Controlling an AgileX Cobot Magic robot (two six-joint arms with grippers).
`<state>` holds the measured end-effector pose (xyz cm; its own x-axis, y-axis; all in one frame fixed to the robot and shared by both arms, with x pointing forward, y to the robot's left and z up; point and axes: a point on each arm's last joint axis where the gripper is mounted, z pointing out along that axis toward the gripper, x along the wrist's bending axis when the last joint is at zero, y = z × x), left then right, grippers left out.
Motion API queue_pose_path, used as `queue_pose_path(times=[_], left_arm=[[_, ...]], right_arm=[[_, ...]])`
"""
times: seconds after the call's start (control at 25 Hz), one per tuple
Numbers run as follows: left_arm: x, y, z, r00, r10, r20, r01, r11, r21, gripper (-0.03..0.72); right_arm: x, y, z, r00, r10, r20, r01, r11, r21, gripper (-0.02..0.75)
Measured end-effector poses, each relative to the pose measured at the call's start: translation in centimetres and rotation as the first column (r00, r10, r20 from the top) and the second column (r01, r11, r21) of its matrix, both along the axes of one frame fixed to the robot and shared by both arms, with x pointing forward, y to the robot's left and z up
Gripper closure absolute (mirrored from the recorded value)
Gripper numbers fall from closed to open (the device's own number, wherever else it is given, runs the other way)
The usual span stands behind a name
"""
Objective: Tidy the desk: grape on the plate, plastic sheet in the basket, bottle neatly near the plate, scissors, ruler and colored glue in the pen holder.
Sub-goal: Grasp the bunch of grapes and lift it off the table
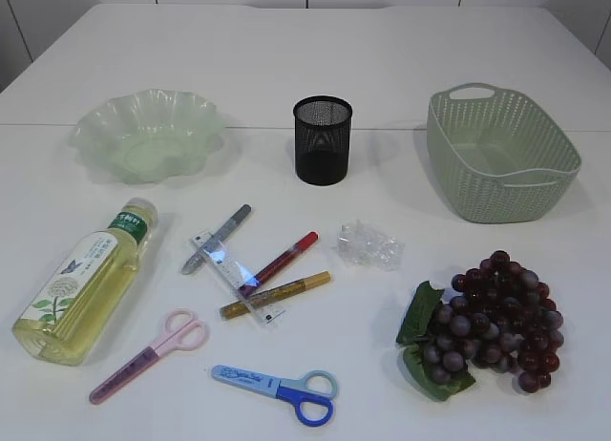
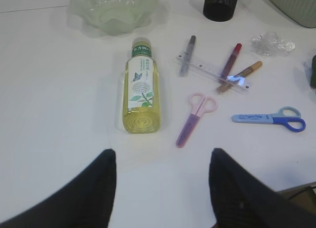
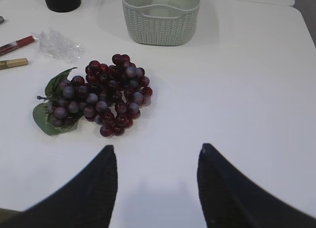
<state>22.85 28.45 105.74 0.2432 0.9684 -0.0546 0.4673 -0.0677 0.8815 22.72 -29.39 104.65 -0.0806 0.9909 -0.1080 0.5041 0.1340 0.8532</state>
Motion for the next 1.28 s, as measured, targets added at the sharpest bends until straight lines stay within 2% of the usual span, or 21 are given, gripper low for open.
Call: queue_pose_path(times=[0.52,0.6,0.84,1.04,1.28], left_arm=[[0.0,0.0,0.0,1.000,0.000,0.000,0.000,1.000,0.000,0.253],[0.0,0.0,0.0,1.000,0.000,0.000,0.000,1.000,0.000,0.253],[0.0,0.0,0.0,1.000,0.000,0.000,0.000,1.000,0.000,0.253],[0.0,0.0,0.0,1.000,-0.002,0.000,0.002,1.000,-0.003,0.253],[0.0,0.0,0.0,1.000,-0.002,0.000,0.002,1.000,-0.003,0.253]], right_arm=[[-0.1,0.0,0.0,1.000,0.000,-0.004,0.000,1.000,0.000,0.320],[0.0,0.1,0.0,0.999,0.005,-0.041,-0.004,1.000,0.012,0.320],[2.5,0.6,0.8,0.955,0.034,-0.295,0.001,0.993,0.119,0.320],[5.4,0.8,3.0,0.924,0.038,-0.380,0.035,0.983,0.182,0.320],[9.9,1.4,5.2,0.864,0.003,-0.503,0.203,0.912,0.355,0.320]])
